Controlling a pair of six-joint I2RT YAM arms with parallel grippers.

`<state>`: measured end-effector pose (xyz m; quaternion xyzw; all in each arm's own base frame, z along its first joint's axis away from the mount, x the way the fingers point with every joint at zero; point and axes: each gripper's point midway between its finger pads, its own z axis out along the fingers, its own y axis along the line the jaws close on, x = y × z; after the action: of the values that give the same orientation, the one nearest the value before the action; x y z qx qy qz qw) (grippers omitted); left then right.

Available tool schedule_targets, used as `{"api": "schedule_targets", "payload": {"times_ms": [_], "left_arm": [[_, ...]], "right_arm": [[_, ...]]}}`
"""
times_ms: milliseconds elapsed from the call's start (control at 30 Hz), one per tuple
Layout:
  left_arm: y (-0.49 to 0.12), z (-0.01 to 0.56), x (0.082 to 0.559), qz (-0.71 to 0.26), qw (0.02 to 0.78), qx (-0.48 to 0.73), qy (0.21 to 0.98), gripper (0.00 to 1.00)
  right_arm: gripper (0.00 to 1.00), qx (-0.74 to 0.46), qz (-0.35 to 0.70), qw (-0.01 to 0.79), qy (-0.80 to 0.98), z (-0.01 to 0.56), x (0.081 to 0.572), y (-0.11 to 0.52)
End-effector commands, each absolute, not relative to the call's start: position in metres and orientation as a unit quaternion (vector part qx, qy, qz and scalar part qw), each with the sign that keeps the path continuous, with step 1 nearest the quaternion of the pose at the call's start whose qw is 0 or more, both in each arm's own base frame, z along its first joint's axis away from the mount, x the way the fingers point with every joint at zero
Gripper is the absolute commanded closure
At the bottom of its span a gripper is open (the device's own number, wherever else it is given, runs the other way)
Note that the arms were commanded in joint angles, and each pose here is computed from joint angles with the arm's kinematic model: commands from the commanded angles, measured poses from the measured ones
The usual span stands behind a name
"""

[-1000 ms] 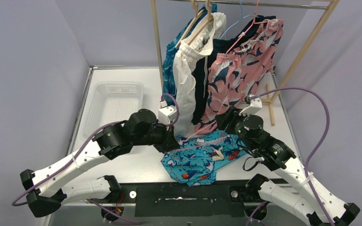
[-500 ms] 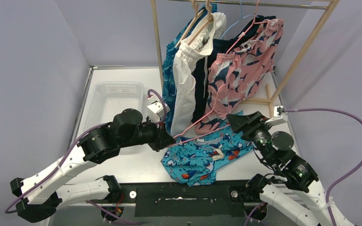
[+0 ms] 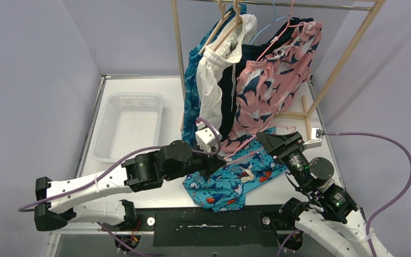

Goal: Remove the shorts from the hanger
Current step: Place the hanger on the clothes rod.

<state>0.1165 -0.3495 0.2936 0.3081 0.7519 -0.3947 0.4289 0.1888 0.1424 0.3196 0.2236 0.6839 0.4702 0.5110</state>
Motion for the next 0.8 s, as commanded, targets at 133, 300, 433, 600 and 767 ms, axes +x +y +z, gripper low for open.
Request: {"api": "schedule_targets", "payload": {"times_ms": [133,300,433,600,767], "left_arm": [[-0.366,0.368,0.155,-0.398,0.585,0.211,0.674,1.00],[-0.382,0.372,0.155,-0.396,0.590,0.222,0.668,1.00],[-0.389,0.367,0.156,-0.386,0.590,0.223,0.673,1.00],[-0.391,0.365,0.158,-0.384,0.593,0.215,0.674,1.00],[-0.388,0.369,0.165,-0.377,0.603,0.194,0.676,1.00]], "right_arm": [[0.37,0.216,0.559,0.462,0.655,0.336,0.190,0.177],[0.44,0.196,0.594,0.431,0.650,0.332,0.192,0.201],[0.48,0.193,0.600,0.444,0.637,0.338,0.194,0.202],[0.58,0.196,0.603,0.439,0.637,0.336,0.196,0.207],[0.64,0.190,0.603,0.424,0.649,0.329,0.196,0.216]]}}
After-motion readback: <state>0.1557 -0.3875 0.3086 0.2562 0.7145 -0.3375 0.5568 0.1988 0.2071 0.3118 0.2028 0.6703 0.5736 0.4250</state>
